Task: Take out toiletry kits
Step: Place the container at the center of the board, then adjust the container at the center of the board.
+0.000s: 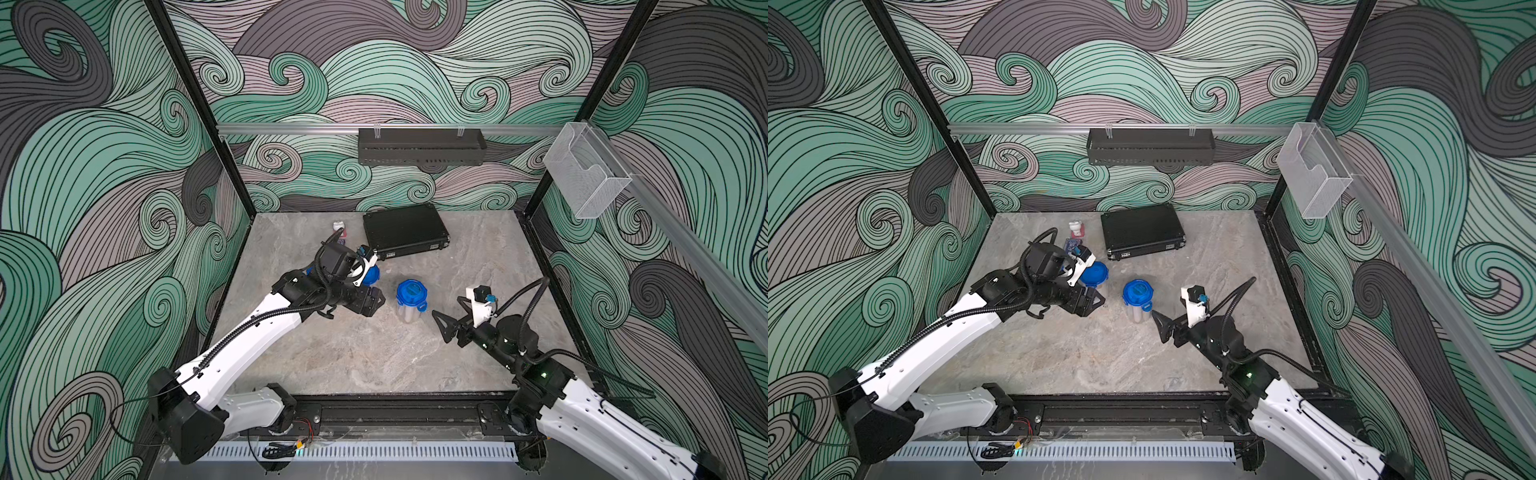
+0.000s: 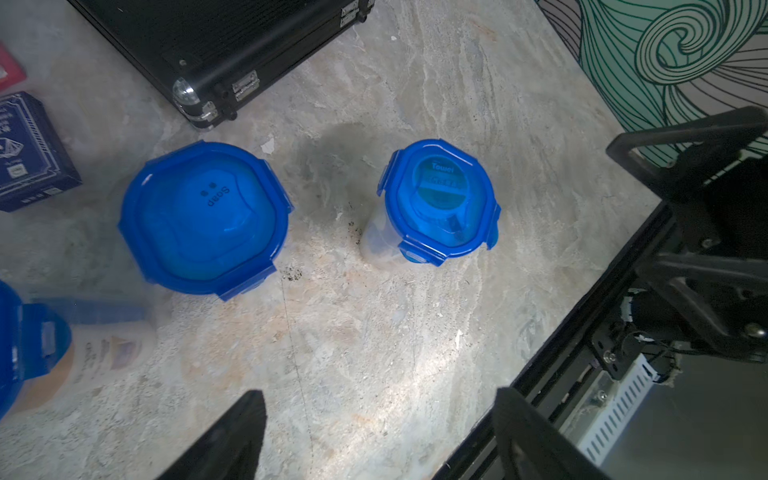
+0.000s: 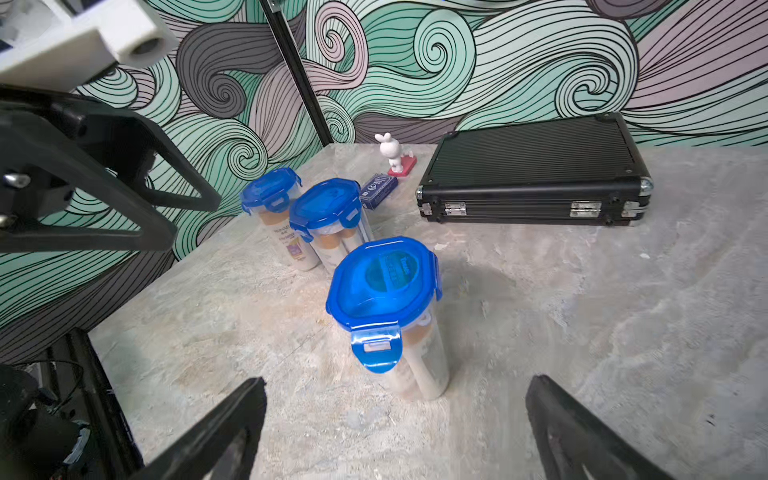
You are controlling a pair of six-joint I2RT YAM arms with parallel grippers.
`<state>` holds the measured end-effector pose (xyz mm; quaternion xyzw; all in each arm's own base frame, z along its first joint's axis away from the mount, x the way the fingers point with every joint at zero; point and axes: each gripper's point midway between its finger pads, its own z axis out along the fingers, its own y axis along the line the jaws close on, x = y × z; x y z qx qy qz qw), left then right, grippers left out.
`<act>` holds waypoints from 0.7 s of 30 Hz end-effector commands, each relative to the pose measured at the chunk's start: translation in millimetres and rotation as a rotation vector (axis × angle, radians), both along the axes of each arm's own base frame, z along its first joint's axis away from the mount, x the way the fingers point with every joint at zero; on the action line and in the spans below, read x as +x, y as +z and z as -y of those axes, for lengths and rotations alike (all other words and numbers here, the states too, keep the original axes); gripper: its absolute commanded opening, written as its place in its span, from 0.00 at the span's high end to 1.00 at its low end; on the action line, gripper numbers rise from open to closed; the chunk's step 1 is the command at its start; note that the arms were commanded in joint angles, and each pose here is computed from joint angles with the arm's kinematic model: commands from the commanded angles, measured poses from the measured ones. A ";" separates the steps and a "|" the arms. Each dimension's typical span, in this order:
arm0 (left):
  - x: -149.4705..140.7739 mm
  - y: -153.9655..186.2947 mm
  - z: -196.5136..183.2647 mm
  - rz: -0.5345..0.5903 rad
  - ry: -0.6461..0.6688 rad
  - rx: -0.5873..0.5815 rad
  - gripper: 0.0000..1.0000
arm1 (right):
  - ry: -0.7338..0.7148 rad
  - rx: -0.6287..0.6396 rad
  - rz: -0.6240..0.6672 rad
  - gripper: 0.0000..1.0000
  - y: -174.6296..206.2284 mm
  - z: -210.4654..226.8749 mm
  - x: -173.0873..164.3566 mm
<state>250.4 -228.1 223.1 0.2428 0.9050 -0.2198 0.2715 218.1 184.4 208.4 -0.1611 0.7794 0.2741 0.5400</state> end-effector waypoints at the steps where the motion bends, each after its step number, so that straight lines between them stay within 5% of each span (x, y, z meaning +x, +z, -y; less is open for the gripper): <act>1: 18.8 18.3 29.1 -0.001 -0.026 -0.094 0.19 | 0.019 -0.131 -0.230 0.09 -35.0 7.2 -17.2; 6: 57.8 17.8 56.3 -0.011 -0.036 -0.071 0.27 | 0.095 -0.234 -0.417 0.20 -65.3 -10.9 -21.8; 21: 121.3 -22.2 86.4 -0.151 -0.012 -0.088 0.51 | 0.070 -0.289 -0.449 0.20 -64.7 -45.8 24.0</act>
